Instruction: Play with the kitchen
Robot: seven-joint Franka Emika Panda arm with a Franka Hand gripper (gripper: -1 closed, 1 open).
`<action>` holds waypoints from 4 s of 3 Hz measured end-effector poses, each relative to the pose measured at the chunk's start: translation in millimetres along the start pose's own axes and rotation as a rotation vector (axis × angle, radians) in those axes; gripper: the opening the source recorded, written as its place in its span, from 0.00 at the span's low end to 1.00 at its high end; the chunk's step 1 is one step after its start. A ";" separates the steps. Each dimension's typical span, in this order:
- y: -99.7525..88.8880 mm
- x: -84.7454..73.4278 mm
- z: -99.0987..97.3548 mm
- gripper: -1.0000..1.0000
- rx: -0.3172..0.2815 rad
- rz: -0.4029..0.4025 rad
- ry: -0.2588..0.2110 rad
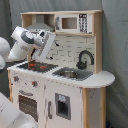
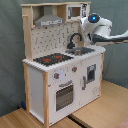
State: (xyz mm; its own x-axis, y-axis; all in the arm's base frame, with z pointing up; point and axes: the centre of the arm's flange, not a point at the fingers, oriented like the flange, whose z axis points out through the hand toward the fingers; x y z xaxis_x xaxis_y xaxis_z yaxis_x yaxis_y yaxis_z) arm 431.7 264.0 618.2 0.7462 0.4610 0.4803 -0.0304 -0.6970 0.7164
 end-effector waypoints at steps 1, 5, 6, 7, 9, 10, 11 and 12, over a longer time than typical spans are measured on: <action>-8.6 10.3 11.7 1.00 0.090 -0.012 -0.012; -35.8 -0.3 79.5 1.00 0.364 -0.010 -0.290; -27.3 -13.7 110.3 1.00 0.420 0.039 -0.418; -28.3 -7.9 127.1 1.00 0.475 0.118 -0.439; -33.3 8.1 139.2 1.00 0.550 0.281 -0.458; -43.7 -4.0 168.7 1.00 0.587 0.324 -0.554; -47.7 -4.1 180.6 1.00 0.621 0.318 -0.571; -48.4 -4.2 180.9 0.00 0.624 0.316 -0.572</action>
State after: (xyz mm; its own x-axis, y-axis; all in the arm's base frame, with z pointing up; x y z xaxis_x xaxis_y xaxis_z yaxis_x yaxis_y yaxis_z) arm 550.3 196.5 490.0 0.9860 -0.0301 0.1642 -0.0485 -0.9928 0.1091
